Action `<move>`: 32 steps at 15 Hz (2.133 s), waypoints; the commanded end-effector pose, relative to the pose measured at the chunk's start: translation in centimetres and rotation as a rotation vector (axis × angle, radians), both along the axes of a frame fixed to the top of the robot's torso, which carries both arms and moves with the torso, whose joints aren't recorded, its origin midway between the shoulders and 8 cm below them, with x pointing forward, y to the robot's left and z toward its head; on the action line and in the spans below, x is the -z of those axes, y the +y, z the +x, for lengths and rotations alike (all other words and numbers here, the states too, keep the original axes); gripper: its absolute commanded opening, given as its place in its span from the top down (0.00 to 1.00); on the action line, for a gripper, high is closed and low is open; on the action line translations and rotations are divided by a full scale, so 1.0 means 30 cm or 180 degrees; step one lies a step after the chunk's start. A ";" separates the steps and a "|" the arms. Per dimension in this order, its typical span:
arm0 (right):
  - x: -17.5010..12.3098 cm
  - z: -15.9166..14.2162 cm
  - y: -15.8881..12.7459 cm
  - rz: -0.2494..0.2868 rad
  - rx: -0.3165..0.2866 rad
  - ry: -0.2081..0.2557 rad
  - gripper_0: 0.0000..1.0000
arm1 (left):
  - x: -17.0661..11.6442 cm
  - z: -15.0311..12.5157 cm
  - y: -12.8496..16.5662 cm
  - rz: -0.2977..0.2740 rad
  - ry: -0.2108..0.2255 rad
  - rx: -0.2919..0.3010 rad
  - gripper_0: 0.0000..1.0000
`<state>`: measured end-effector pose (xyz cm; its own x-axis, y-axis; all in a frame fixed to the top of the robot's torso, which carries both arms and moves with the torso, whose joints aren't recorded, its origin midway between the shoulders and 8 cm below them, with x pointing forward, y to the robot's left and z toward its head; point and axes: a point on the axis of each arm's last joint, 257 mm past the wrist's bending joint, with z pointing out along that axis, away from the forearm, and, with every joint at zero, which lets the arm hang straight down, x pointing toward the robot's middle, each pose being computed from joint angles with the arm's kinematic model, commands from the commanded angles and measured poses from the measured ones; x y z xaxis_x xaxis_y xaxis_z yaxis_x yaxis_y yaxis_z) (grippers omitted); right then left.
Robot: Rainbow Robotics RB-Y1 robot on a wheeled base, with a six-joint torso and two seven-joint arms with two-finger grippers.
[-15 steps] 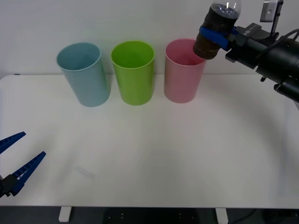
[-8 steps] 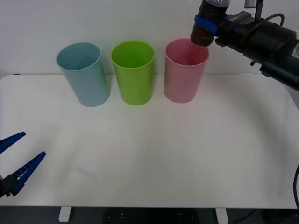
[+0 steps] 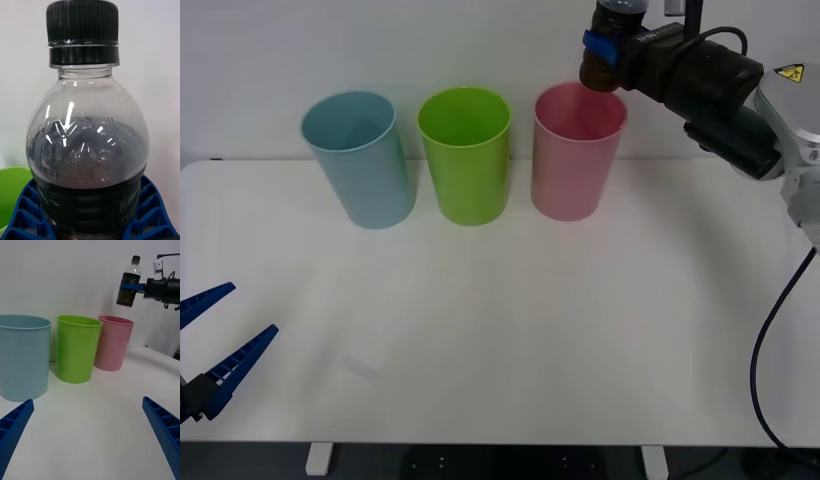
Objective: Grasp the object on the table and drop it into the matching bin: aluminum can to the light blue bin, PET bottle to the pink bin.
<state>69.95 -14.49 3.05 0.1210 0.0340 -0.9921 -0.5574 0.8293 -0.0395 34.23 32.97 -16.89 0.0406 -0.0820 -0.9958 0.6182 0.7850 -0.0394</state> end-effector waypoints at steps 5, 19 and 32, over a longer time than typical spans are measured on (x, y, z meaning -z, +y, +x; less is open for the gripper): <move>0.011 0.024 0.019 -0.0031 0.0061 -0.0005 0.88 | 0.000 0.000 0.000 0.0000 0.0000 0.0000 0.00; 0.019 -0.035 0.074 0.0017 -0.0167 -0.0051 0.00 | 0.000 0.000 0.000 0.0000 0.0000 0.0000 0.00; 0.146 -0.403 0.098 0.0109 -0.0545 -0.0222 0.00 | 0.000 0.000 0.000 0.0000 0.0000 0.0000 0.00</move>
<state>58.61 -11.53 -1.08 0.1780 0.0936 -0.9796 -0.6827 0.7287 -0.0545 34.23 32.97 -16.89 0.0407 -0.0820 -0.9958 0.6182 0.7850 -0.0394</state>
